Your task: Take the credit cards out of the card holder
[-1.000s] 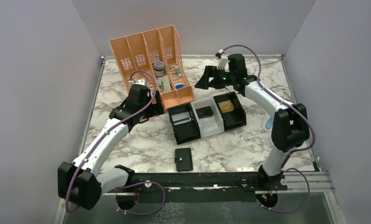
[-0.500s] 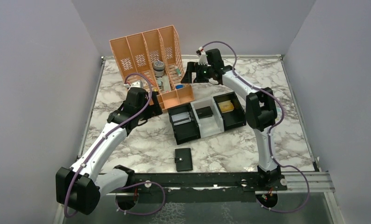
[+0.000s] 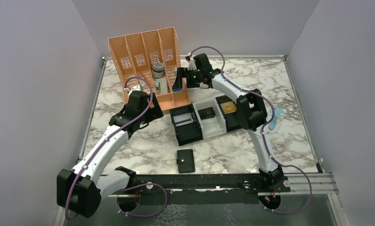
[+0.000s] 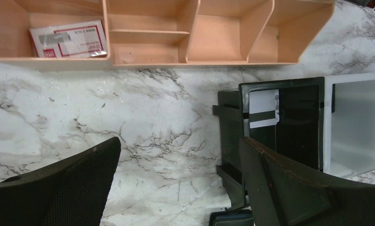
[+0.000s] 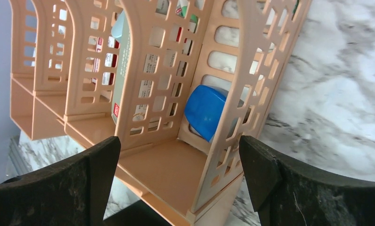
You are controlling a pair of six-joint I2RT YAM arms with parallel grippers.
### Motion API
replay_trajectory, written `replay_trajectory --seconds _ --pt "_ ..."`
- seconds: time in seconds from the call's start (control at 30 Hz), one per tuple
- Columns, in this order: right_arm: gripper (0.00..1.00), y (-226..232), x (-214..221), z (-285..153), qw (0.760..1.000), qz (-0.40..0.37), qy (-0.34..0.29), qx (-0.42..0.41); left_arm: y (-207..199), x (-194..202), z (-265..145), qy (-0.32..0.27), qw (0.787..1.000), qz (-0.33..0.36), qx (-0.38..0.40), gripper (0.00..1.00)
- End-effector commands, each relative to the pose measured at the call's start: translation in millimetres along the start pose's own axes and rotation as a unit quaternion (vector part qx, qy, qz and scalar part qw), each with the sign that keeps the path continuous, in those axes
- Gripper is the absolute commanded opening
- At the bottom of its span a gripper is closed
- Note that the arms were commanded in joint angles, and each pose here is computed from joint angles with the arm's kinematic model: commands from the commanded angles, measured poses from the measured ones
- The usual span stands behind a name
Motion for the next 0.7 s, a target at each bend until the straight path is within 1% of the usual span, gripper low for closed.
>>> replay_trajectory --seconds 0.0,0.2,0.33,0.53,0.67 --pt "0.98 38.3 6.1 26.2 0.999 0.027 -0.011 -0.020 14.9 -6.1 2.1 -0.029 0.998 -0.039 -0.034 0.99" --pt "0.98 70.0 4.0 46.0 0.999 0.033 -0.028 -0.026 32.8 -9.3 9.2 -0.028 0.995 -0.071 -0.059 0.99" --pt "0.98 78.1 1.2 58.8 0.997 0.063 -0.031 -0.042 38.0 -15.6 11.5 -0.034 0.994 -0.078 -0.062 0.99" --pt "0.97 113.8 -3.3 80.5 0.988 0.089 -0.058 -0.110 42.8 -19.1 25.4 -0.029 0.993 -0.096 -0.058 0.99" --pt "0.96 138.7 -9.7 85.2 0.979 0.086 -0.052 -0.178 49.3 -22.2 41.5 -0.035 0.991 -0.113 -0.057 0.99"
Point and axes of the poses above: each gripper's point midway between its finger pads, its own z axis out along the fingers, its own y axis along the line the jaws close on, x = y × z, the point moved 1 cm from there along -z, back along the fingers, and after that the axes turned 1 degree about -z, right-handed, at the moved point
